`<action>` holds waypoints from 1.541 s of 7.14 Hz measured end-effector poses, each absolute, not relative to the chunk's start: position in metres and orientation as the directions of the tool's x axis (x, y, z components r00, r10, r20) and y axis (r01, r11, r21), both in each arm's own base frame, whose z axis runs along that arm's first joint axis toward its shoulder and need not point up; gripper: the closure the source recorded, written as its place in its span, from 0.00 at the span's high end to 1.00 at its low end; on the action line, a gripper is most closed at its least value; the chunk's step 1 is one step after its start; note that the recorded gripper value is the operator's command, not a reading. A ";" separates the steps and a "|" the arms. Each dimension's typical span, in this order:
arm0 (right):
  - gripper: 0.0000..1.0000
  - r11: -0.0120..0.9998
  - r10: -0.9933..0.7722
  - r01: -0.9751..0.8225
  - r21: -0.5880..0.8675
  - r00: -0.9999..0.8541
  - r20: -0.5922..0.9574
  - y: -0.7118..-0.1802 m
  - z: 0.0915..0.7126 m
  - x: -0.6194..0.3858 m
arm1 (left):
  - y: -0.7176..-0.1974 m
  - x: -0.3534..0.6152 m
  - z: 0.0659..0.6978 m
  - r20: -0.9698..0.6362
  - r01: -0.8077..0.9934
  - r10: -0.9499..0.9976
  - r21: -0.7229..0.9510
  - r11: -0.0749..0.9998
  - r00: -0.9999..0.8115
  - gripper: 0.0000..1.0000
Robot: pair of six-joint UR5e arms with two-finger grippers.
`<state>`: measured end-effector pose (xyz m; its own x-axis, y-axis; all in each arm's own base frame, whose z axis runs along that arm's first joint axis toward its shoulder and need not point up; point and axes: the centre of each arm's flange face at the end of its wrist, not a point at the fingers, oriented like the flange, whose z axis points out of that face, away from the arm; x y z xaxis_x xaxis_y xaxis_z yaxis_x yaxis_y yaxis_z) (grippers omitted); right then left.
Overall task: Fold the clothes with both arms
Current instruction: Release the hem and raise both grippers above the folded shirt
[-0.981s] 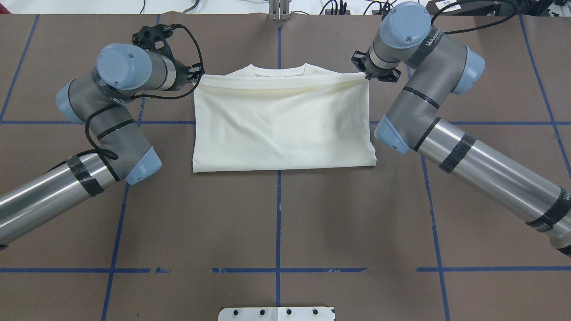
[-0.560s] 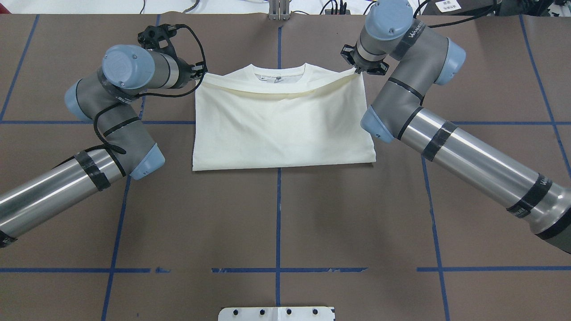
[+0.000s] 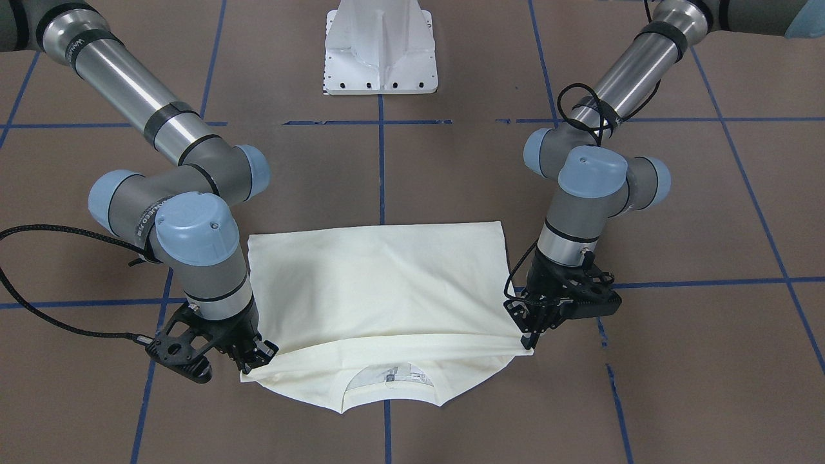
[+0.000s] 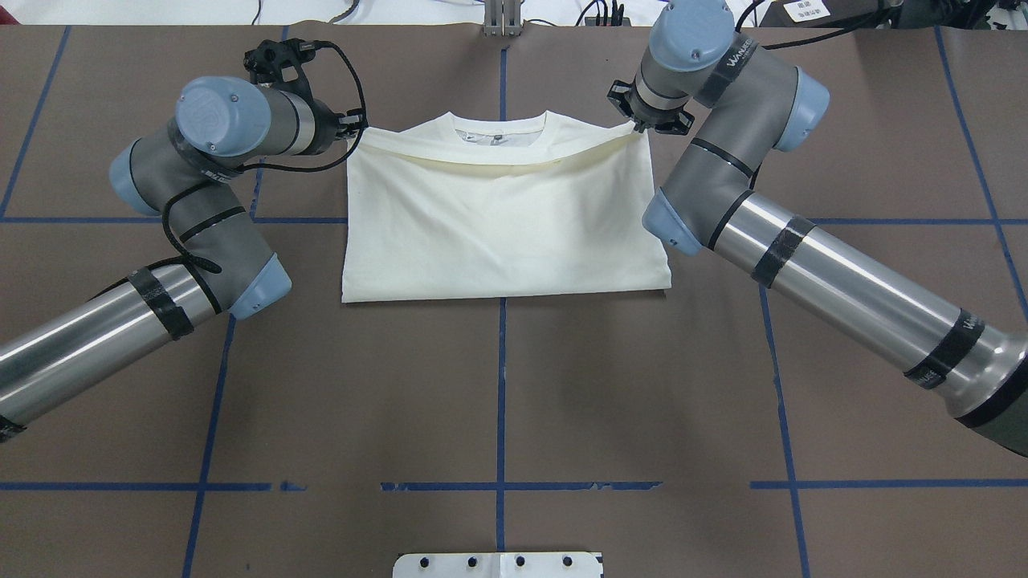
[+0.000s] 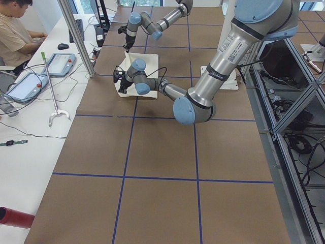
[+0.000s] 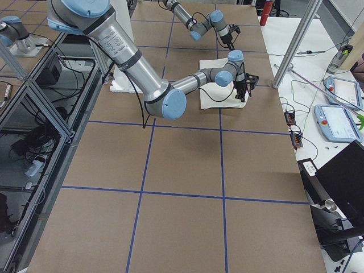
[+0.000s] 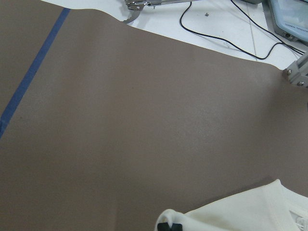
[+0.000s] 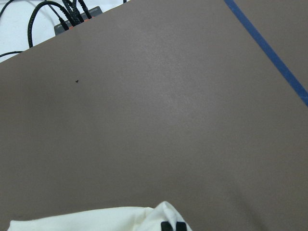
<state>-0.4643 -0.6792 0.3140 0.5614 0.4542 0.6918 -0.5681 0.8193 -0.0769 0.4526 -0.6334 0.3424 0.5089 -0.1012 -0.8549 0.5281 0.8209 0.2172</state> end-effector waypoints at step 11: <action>0.86 0.829 0.439 -0.554 -0.075 0.563 0.701 -0.668 0.309 -0.474 | -0.616 0.432 0.345 -0.862 0.524 -0.072 0.236 0.818 0.502 0.41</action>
<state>-0.4743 -0.6678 0.3089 0.5626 0.4388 0.7006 -0.5535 0.8295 -0.0750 0.4317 -0.6164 0.3454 0.5015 -0.0719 -0.8621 0.5237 0.8184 0.2364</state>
